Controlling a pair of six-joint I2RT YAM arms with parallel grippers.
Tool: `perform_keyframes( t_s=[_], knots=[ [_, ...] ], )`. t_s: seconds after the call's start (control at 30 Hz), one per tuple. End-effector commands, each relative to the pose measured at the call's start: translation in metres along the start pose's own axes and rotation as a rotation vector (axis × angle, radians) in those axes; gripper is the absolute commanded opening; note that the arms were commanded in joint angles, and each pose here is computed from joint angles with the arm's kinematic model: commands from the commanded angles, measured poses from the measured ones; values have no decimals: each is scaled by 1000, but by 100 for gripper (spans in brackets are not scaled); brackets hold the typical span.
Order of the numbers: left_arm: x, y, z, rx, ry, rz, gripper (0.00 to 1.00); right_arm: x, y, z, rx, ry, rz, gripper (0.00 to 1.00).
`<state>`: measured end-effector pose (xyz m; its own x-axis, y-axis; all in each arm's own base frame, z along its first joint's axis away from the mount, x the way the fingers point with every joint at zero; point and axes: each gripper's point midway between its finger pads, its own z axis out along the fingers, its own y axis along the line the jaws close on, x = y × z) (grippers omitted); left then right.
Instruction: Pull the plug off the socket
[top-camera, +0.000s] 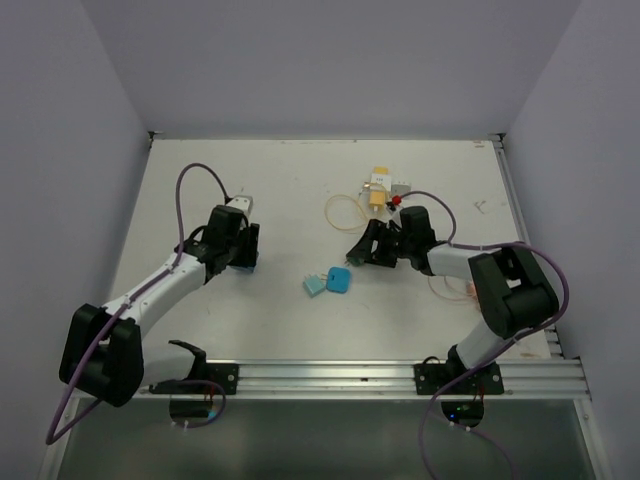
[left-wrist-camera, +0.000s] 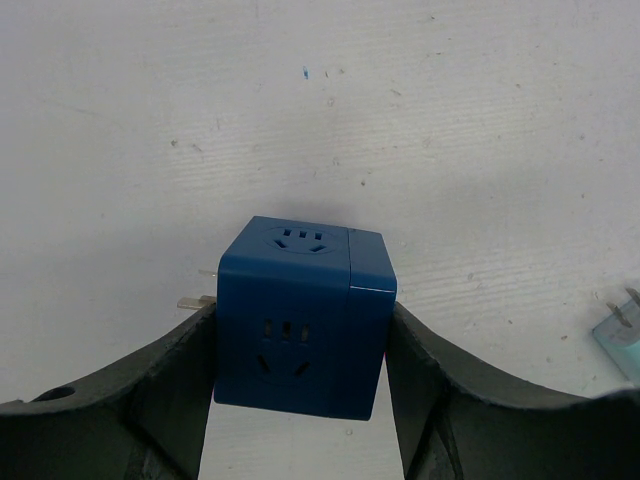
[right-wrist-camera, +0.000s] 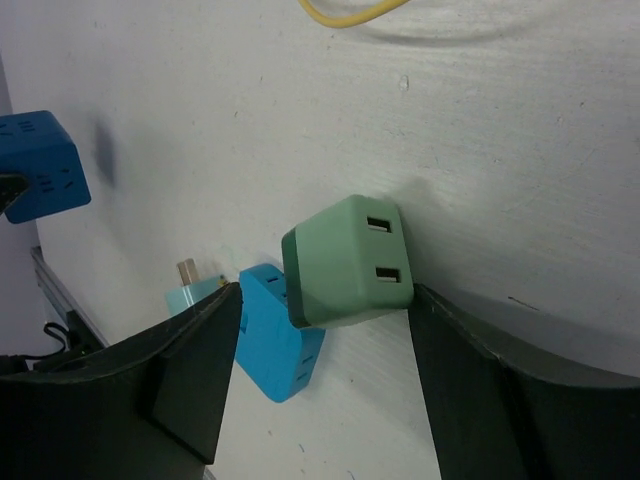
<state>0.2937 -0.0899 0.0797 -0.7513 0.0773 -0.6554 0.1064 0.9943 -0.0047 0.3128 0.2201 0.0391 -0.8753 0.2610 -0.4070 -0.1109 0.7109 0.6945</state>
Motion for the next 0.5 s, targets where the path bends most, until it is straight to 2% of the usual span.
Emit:
perform_keyframes(
  t_s=[0.0,0.07,0.3,0.43,0.47],
  knots=[
    [-26,4,-1,-26,-58,-35,0,2,-7,-10,52,-5,-61,72],
    [-24,6,1,-33,-49,-36,0,3,-12,-14,84,-9,-61,77],
    [-24,11,6,-78,-23,-61,0,-3,-9,-63,214,-46,-124,83],
    [-40,17,14,-110,-2,-72,0,-17,7,-96,239,-110,-189,86],
    [-56,18,13,-111,-23,-86,0,-24,18,-108,226,-147,-217,86]
  ],
)
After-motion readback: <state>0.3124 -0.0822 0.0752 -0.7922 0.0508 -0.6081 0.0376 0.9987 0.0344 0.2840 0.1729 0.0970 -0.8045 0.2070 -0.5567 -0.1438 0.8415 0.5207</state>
